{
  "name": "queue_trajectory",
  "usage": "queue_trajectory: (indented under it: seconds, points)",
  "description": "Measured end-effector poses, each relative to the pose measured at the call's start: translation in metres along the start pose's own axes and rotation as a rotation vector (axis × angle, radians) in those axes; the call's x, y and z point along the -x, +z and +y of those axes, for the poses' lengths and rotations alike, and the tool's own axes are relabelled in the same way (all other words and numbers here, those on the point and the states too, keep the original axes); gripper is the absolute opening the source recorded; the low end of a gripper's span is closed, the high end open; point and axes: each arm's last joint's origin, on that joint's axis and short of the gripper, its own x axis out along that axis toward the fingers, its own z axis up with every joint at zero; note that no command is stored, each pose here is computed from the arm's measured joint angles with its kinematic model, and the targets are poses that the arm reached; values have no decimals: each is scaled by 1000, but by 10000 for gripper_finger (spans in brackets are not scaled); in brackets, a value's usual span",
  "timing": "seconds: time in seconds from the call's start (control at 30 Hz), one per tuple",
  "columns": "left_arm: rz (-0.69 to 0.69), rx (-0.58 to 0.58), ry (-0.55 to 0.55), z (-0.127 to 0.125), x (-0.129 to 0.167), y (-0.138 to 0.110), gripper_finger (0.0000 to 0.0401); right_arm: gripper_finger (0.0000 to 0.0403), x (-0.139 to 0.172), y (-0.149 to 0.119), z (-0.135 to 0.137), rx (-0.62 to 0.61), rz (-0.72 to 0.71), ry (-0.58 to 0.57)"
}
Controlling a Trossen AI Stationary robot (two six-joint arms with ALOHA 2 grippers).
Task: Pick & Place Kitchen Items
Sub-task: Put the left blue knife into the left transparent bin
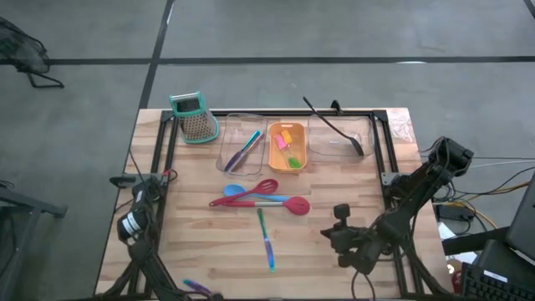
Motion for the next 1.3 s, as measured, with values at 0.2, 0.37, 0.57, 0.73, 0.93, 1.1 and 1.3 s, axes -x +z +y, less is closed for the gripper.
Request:
queue_trajectory:
  seconds: [0.2, 0.37, 0.57, 0.73, 0.93, 1.1, 1.3]
  points:
    - [39, -51, -44, -2, -2, -2, 147, 8, 1, 0, 2, -17, -9, 22]
    - [-48, -403, 2, 1, -3, 0, 134, 8, 1, 1, 3, -22, -13, 36]
    - [19, -554, 124, 20, -9, -5, 117, 8, 1, 1, 4, -23, -5, 63]
    - [52, -592, 159, 29, -13, -9, 105, 8, 0, 2, 4, -31, -11, 65]
    - [99, -678, 173, 36, -17, -12, 99, 8, 0, 6, 5, -79, -41, 80]
    - [136, -726, 204, 44, -19, -15, 99, 8, 0, 9, 6, -106, -59, 90]
    - [170, -766, 273, 53, -18, -16, 99, 8, 0, 9, 6, -118, -59, 91]
